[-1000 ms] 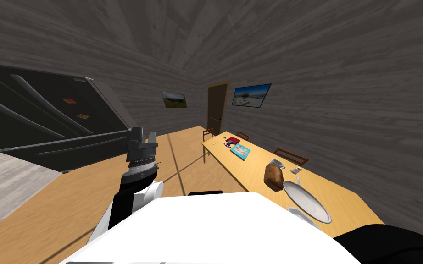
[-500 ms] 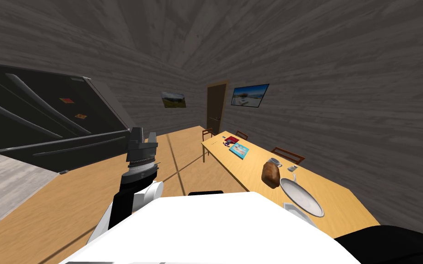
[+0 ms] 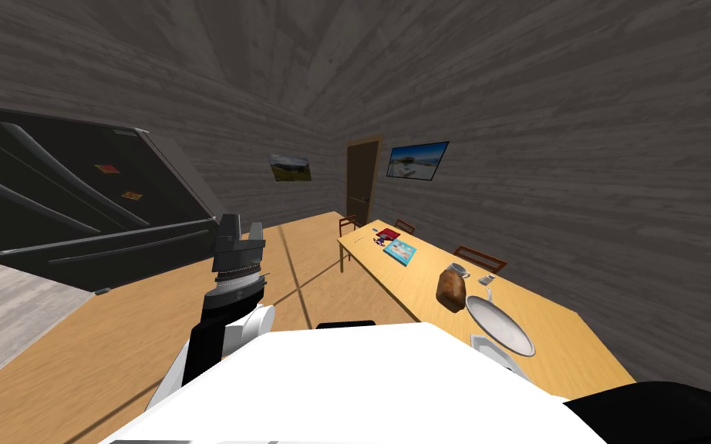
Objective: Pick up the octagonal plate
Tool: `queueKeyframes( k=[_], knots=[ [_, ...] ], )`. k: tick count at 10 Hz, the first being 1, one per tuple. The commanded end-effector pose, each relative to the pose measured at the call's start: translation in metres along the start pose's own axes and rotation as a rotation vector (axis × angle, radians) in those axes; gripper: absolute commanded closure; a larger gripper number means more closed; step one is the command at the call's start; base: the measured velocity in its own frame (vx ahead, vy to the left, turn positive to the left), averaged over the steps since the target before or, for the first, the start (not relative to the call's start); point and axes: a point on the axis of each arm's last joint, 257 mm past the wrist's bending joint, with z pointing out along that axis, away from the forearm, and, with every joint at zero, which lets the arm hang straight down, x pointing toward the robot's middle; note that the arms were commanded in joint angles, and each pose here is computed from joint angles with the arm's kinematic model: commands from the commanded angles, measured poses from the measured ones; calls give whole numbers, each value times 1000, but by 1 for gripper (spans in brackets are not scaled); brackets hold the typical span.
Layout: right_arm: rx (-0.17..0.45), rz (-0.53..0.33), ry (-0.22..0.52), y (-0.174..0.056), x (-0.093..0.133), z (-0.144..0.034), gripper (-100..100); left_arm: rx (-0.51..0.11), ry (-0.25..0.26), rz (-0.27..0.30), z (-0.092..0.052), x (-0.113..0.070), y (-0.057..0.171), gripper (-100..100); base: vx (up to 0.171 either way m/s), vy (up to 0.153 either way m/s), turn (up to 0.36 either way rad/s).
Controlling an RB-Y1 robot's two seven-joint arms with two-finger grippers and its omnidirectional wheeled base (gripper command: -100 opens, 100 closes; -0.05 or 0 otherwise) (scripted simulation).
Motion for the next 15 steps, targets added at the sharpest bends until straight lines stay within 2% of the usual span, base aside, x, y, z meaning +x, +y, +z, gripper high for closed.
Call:
queueKeyframes(
  k=[1,2,3,4,5,7,8,10,11,12,14,15],
  knots=[
    [0,-6,-1,-3,-7,3,-100,0,0,0,0,0,0,0,-41,-15,-22],
    [-25,-27,5,8,-6,4,-100,0,0,0,0,0,0,0,-17,-9,2],
    [1,-9,-3,-8,-18,7,-100,0,0,0,0,0,0,0,-26,-11,-40],
    [-24,-30,3,4,-16,8,-100,0,0,0,0,0,0,0,-28,-9,-16],
    [9,-5,-5,-16,-28,11,-100,0,0,0,0,0,0,0,-42,-12,-41],
    [-26,-36,6,1,-24,12,-100,0,0,0,0,0,0,0,-26,-8,-4],
    [6,-11,-1,-18,-36,14,-100,0,0,0,0,0,0,0,-21,-12,-44],
    [-25,-41,10,-2,-31,15,-100,0,0,0,0,0,0,0,-22,-9,-4],
    [9,-13,4,-22,-42,17,-100,0,0,0,0,0,0,0,-36,-11,-36],
    [10,-11,4,-23,-42,17,-100,0,0,0,0,0,0,0,-35,-12,-24],
    [-24,-44,18,-6,-36,18,-100,0,0,0,0,0,0,0,-6,-3,1],
    [2,-25,17,-22,-45,19,-100,0,0,0,0,0,0,0,-20,-9,-45]
  ],
)
